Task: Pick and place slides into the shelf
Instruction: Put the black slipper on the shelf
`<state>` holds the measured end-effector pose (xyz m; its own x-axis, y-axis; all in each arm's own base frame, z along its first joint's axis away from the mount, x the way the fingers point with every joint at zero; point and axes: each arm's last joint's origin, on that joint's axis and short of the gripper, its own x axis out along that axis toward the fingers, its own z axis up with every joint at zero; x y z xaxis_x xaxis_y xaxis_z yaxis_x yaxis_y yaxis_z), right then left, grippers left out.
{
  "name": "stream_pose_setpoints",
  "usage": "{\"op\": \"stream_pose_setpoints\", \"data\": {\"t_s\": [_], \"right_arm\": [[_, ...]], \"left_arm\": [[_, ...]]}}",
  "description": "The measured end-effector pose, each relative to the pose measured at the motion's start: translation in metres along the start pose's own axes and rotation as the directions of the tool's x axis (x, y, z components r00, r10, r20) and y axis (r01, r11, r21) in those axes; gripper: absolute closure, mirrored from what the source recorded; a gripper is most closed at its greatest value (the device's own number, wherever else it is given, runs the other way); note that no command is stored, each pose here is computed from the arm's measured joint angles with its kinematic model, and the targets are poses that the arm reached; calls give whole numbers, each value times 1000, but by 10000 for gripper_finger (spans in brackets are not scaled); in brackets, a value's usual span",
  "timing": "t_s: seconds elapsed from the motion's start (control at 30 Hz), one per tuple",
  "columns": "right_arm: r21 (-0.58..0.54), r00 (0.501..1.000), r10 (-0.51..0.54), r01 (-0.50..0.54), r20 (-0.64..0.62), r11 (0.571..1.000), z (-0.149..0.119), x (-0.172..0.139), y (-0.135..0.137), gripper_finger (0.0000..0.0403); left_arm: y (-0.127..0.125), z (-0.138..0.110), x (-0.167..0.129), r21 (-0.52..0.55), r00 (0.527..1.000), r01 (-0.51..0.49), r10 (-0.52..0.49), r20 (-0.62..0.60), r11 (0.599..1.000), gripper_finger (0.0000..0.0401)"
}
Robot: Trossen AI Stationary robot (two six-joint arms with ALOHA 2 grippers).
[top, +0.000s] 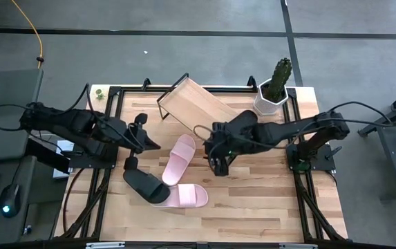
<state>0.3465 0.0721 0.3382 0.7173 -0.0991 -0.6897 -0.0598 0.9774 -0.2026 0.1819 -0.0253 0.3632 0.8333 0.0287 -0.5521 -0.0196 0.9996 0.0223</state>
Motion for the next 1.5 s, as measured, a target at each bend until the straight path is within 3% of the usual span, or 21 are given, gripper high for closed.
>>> {"op": "stream_pose_setpoints", "data": {"t_s": [0.23,0.47,0.67,0.93,1.03,1.17,1.37,1.5], "right_arm": [[-55,1000,-20,19,-10,998,0,23,17,192],[-41,1000,-20,19,-23,999,-1,25,19,192],[-43,1000,-19,18,-22,999,-1,24,20,192],[-42,1000,-20,19,-22,999,-1,24,20,192],[-38,1000,-17,16,-21,999,-1,24,22,192],[-48,1000,-7,6,-18,999,-1,23,27,192],[-60,1000,11,-12,-12,998,-1,20,36,192],[-69,1000,22,-23,-7,997,-1,18,42,192]], "left_arm": [[-11,-9,1,-41,995,40,-44,-87,998,400],[-20,-19,-3,-104,980,54,-73,-185,993,400],[-29,-41,2,-188,940,17,-79,-332,982,400],[-33,-72,17,-331,863,7,-172,-475,944,397],[-33,-84,23,-353,834,-8,-188,-519,936,375],[-34,-101,32,-384,808,-45,-193,-557,922,317],[-38,-118,50,-464,820,-22,-250,-515,885,221],[-40,-130,58,-514,813,-17,-288,-507,857,179]]}}
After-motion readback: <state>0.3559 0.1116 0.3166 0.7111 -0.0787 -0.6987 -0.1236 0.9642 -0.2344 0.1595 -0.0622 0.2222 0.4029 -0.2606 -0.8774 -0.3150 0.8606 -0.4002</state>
